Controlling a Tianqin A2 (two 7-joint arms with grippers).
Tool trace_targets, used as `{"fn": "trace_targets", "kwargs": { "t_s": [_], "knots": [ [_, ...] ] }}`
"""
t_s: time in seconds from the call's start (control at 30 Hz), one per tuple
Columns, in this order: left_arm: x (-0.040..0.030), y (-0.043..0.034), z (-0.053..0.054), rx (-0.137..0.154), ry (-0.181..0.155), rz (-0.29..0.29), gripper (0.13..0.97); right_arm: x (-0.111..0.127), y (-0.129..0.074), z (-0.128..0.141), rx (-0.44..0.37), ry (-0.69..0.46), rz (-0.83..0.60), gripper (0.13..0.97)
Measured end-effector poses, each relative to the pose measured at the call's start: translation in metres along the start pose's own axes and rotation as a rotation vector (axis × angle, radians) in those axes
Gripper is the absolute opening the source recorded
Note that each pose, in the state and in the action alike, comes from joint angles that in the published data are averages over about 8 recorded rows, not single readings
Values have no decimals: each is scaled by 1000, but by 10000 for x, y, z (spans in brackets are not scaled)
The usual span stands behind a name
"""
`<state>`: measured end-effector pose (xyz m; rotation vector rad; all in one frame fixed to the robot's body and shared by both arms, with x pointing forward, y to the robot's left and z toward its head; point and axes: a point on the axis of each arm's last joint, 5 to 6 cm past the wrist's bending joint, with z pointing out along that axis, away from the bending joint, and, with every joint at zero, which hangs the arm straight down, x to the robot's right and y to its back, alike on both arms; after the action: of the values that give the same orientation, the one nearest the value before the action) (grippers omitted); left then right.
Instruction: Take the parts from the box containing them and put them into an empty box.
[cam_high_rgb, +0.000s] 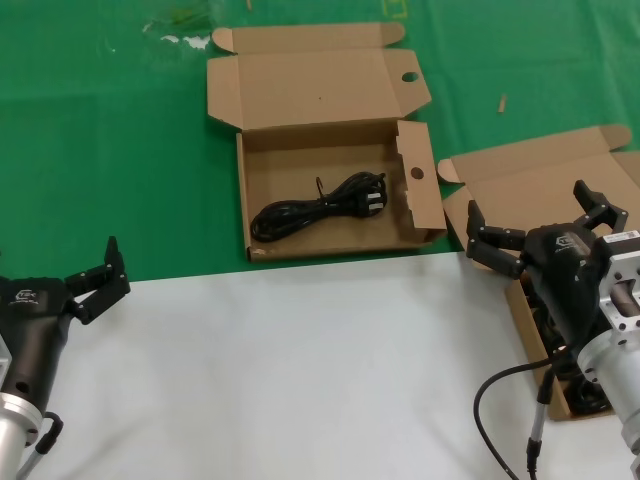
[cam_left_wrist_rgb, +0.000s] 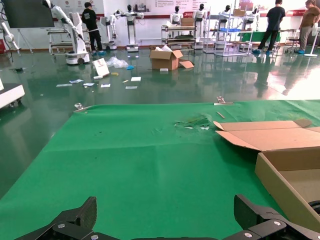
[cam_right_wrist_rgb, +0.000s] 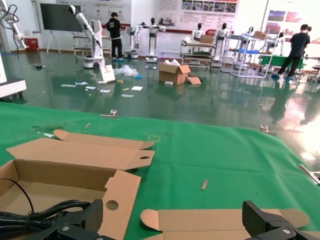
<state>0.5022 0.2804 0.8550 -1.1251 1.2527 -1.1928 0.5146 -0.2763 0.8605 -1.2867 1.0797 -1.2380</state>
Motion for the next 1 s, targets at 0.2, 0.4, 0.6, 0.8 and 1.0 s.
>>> {"fn": "trace_targets", "kwargs": {
  "t_s": [0.2, 0.4, 0.6, 0.8, 1.0],
  "knots": [
    [0, 0, 0, 0, 0, 0, 966, 0, 0, 0, 0, 0, 0, 966],
    [0, 0, 0, 0, 0, 0, 966, 0, 0, 0, 0, 0, 0, 966],
    [0, 0, 0, 0, 0, 0, 966, 0, 0, 0, 0, 0, 0, 966],
    [0, 0, 0, 0, 0, 0, 966, 0, 0, 0, 0, 0, 0, 966],
    [0, 0, 0, 0, 0, 0, 966, 0, 0, 0, 0, 0, 0, 966]
  ]
}}
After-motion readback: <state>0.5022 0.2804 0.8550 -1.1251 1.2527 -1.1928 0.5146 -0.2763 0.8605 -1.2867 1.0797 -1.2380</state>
